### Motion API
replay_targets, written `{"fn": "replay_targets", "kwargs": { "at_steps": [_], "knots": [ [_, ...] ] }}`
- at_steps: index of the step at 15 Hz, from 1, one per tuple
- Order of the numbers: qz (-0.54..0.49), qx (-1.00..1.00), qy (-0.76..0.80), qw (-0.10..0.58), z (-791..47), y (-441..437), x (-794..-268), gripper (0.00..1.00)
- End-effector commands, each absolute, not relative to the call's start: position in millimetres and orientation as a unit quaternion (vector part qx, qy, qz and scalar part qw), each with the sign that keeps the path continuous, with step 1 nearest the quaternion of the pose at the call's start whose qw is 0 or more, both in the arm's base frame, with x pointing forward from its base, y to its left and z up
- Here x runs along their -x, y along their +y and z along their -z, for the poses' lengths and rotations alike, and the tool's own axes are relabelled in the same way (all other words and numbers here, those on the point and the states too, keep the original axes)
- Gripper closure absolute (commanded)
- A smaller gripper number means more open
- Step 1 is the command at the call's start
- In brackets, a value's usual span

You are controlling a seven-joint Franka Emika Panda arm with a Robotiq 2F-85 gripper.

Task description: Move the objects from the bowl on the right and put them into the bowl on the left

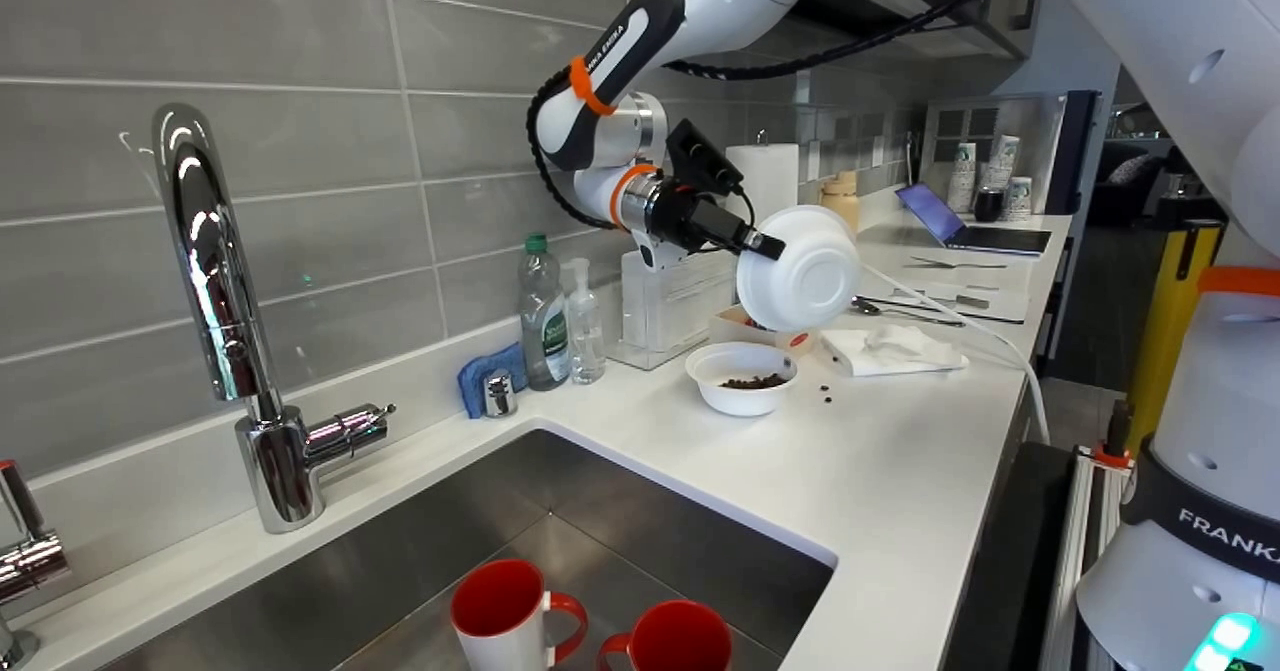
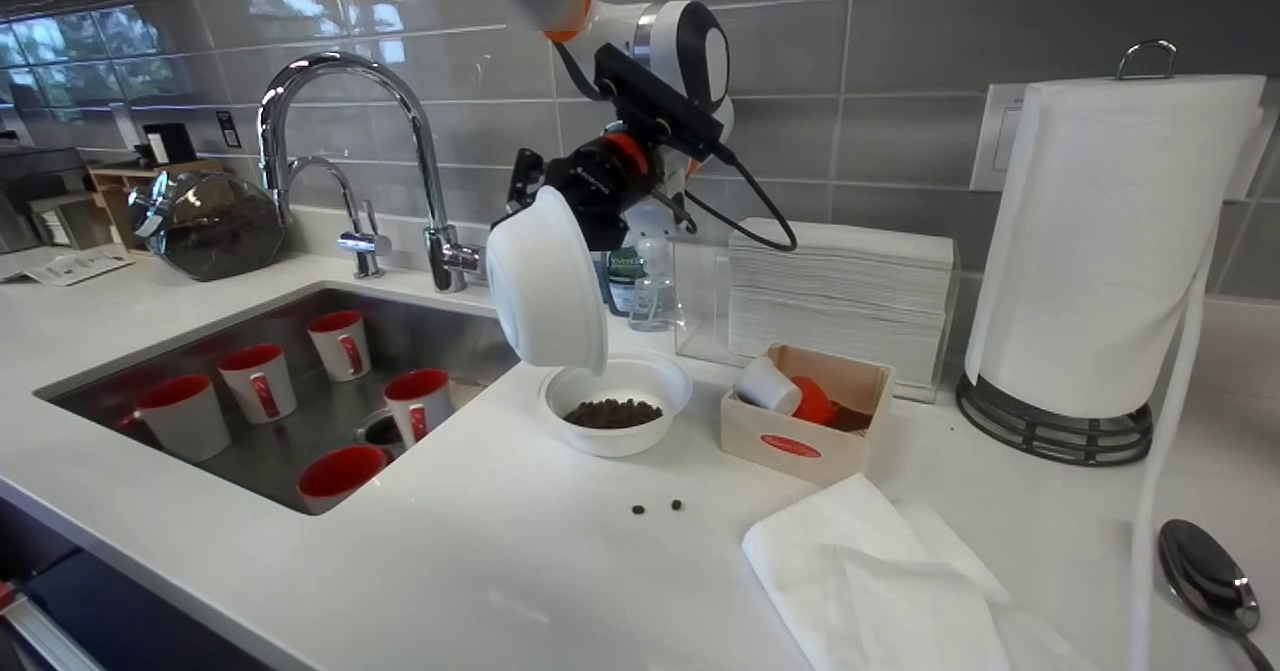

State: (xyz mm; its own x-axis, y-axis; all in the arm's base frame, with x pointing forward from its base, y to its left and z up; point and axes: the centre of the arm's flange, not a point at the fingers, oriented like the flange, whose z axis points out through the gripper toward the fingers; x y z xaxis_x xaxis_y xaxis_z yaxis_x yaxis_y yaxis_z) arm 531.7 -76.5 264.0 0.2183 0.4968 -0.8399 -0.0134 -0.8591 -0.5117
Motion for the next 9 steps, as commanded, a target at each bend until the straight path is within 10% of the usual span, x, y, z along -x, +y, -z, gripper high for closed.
{"fn": "replay_targets", "kwargs": {
  "at_steps": [1, 9],
  "knots": [
    [-0.606, 0.75, -0.166, 0.209, -296.3, -76.4, -567.5, 1.0],
    [-0.599, 0.758, -0.178, 0.186, -314.1, -49.7, -560.3, 1.0]
  ]
}}
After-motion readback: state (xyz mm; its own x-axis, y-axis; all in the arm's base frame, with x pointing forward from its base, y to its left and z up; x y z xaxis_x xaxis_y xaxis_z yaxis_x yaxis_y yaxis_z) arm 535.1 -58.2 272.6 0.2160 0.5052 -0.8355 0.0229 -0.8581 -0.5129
